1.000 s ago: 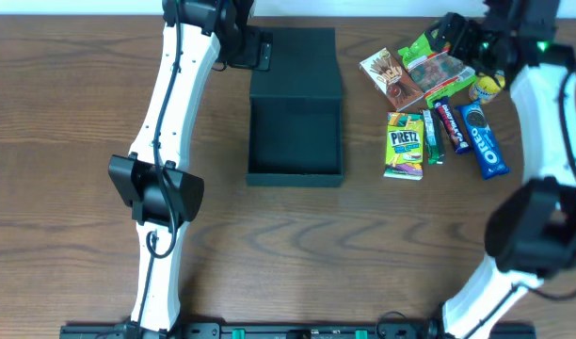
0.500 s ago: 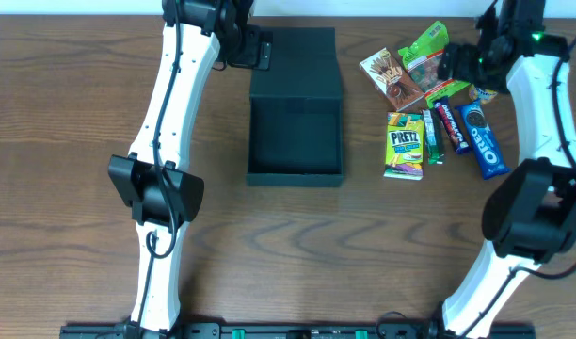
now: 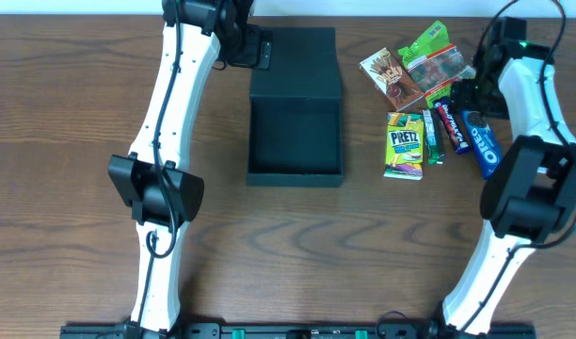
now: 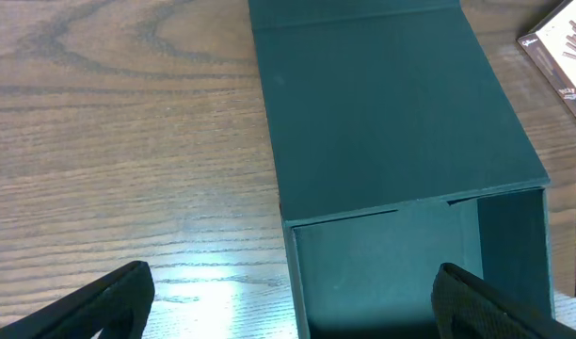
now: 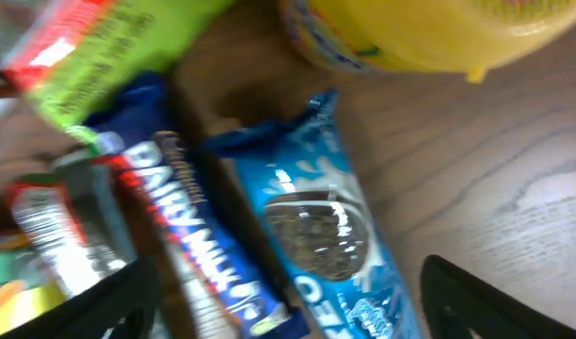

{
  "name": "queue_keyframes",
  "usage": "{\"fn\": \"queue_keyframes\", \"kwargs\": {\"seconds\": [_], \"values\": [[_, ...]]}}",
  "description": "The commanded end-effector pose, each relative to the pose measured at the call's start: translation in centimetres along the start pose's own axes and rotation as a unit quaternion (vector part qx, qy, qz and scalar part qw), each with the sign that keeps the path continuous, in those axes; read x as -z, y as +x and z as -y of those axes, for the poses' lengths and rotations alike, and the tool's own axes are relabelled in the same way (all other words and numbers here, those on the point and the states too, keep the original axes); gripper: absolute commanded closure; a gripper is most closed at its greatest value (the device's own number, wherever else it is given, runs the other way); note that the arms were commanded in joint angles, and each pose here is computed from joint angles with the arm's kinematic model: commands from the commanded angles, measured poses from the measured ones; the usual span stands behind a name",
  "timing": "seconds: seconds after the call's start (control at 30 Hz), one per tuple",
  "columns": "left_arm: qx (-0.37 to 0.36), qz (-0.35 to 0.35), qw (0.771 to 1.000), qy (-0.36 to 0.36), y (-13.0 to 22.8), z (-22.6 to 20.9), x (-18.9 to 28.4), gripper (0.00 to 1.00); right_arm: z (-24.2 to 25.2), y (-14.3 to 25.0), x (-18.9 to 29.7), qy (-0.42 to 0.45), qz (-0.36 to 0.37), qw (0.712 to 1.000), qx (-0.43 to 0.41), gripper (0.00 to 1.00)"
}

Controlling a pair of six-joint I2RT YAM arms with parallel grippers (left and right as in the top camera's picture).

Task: Pack container
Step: 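Reach the right gripper to the blue Oreo pack and grasp it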

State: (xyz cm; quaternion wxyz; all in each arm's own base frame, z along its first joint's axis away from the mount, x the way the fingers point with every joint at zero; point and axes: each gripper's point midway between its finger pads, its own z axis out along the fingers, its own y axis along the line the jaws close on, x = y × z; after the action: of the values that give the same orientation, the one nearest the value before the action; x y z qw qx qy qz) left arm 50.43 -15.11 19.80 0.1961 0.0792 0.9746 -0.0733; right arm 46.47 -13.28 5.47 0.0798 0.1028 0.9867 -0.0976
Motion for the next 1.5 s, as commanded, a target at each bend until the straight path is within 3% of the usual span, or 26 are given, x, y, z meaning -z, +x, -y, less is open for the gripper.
{"fn": "queue_keyframes", "kwargs": {"seconds": [0.0, 0.37, 0.77, 1.47], "values": [[-0.001, 0.011, 1.0, 0.0, -0.4, -0.3, 0.8, 0.05, 1.5, 0.4, -1.9, 0.028, -0.02, 0.999, 0.003, 0.19], [-0.001, 0.015, 1.0, 0.0, -0.6, -0.2, 0.8, 0.05, 2.0, 0.5, -4.4, 0.035, -0.029, 0.999, 0.006, 0.3], [-0.001, 0.016, 1.0, 0.0, -0.7, -0.2, 0.8, 0.05, 2.0, -0.8, -4.8, 0.037, -0.001, 0.999, 0.005, 0.33], [-0.001, 0.016, 1.0, 0.0, -0.7, -0.2, 0.8, 0.04, 0.5, 1.1, -4.6, 0.032, -0.038, 0.998, 0.027, 0.72]]}}
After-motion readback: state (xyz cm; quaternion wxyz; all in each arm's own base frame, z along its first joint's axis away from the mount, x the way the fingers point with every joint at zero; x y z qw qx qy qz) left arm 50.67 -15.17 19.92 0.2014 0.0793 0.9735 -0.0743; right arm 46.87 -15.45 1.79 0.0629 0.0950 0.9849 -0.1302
